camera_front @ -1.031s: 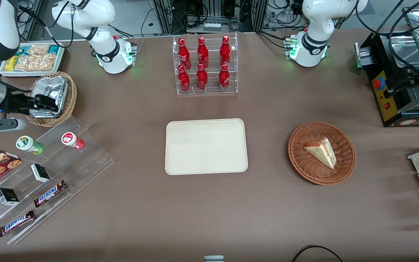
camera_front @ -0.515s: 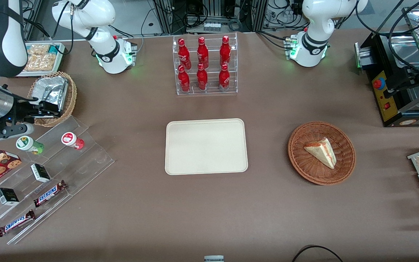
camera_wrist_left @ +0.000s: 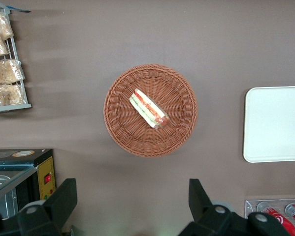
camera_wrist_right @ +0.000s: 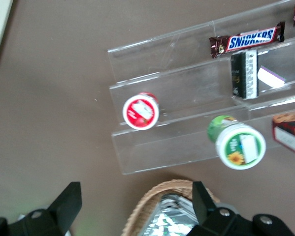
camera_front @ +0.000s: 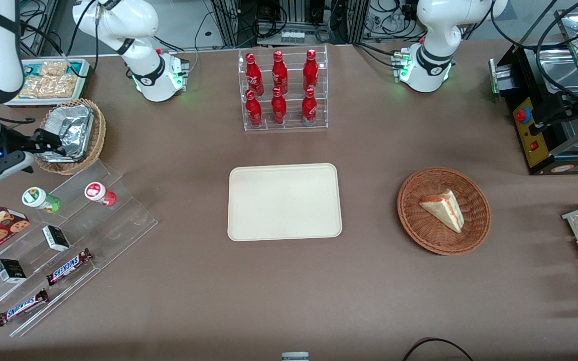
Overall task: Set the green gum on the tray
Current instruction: 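Move the right gripper down toward the green-lidded gum jar on the rack, then close the right gripper around the green gum jar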
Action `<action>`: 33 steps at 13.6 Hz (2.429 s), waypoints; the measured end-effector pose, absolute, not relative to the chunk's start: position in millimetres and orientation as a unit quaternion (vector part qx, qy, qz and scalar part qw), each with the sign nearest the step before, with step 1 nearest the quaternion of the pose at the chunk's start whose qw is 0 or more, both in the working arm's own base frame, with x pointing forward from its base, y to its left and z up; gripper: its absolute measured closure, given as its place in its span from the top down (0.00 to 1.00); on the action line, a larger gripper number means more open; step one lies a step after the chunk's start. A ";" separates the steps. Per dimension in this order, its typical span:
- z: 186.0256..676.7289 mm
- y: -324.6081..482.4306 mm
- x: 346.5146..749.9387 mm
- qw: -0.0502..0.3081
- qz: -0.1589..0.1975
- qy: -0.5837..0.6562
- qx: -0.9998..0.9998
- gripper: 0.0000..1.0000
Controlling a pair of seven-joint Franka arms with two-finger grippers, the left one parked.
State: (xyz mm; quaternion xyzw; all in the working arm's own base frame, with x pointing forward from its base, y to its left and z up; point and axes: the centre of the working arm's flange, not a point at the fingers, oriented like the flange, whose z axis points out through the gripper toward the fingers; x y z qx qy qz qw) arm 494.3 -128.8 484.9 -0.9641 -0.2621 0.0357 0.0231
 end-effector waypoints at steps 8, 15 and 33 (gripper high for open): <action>453.3 -162.1 507.5 0.004 0.007 -0.400 -0.917 1.00; 428.6 -190.2 517.7 -0.012 -0.006 -0.433 -0.902 1.00; 375.2 -213.8 533.4 -0.010 -0.006 -0.423 -0.906 0.74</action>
